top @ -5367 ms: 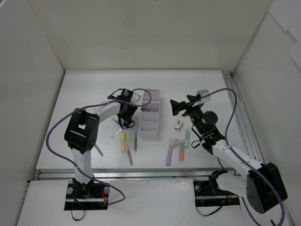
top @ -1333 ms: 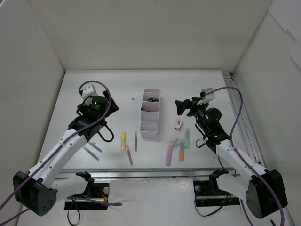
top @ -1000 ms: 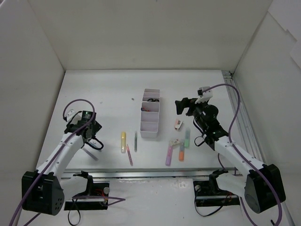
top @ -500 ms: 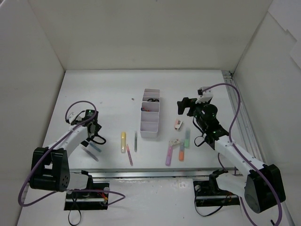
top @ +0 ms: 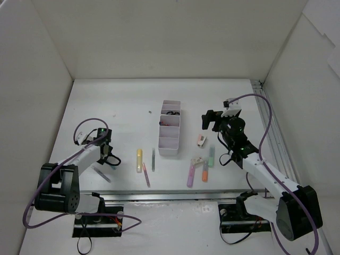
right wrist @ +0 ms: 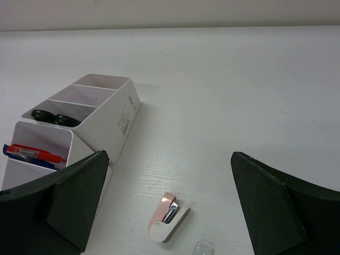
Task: Sort the stationery into containers
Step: Pick up the pen from the center of the board.
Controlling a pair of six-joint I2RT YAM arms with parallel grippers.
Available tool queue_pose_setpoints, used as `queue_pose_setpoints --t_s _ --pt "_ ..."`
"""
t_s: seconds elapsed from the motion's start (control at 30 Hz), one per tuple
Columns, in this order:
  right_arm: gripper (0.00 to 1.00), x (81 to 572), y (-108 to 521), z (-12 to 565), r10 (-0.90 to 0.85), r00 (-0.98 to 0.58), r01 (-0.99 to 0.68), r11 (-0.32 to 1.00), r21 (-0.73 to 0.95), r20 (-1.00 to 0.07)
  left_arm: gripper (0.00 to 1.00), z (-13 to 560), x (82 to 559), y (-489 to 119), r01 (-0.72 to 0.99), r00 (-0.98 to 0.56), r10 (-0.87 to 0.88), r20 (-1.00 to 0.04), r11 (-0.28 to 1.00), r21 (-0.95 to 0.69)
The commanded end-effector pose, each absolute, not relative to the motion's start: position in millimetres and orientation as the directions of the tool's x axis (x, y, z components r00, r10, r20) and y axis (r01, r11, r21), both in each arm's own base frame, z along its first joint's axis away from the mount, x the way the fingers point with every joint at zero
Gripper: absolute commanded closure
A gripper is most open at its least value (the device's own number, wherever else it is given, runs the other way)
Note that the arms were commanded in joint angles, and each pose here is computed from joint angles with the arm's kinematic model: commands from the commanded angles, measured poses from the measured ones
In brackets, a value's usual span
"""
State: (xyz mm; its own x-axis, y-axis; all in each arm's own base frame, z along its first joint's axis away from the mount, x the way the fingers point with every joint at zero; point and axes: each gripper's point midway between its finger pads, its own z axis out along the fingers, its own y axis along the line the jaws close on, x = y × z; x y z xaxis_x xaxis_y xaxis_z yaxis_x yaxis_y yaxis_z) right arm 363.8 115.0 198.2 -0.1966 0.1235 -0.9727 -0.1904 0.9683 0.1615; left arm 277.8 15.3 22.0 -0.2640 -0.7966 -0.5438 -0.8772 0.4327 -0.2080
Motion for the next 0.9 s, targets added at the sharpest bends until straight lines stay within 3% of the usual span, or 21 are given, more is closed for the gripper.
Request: queue_pose_setpoints --t_s 0.0,0.03,0.17,0.5,0.87 --pt "0.02 373 109 248 0.167 -0.063 -0.175 0.969 0.176 -0.984 0.65 30 295 12 -0.879 -0.217 -0.809 -0.546 0.405 -0.251" --pt "0.02 373 108 249 0.166 -0.061 -0.171 0.970 0.174 -0.984 0.75 32 296 10 -0.874 -0.221 -0.806 -0.549 0.413 -0.255" --pt "0.02 370 102 251 0.165 -0.045 -0.148 0.974 0.169 -0.985 1.00 38 315 -3 -0.834 -0.276 -0.776 -0.567 0.487 -0.261" --pt "0.02 363 99 258 0.174 -0.023 -0.147 0.974 0.175 -0.985 1.00 110 366 -50 -0.588 -0.388 -0.542 -0.746 0.768 -0.252" --pt "0.02 360 98 259 0.174 -0.016 -0.151 0.973 0.175 -0.985 1.00 208 386 -123 -0.158 -0.263 -0.338 -0.904 0.939 -0.305"
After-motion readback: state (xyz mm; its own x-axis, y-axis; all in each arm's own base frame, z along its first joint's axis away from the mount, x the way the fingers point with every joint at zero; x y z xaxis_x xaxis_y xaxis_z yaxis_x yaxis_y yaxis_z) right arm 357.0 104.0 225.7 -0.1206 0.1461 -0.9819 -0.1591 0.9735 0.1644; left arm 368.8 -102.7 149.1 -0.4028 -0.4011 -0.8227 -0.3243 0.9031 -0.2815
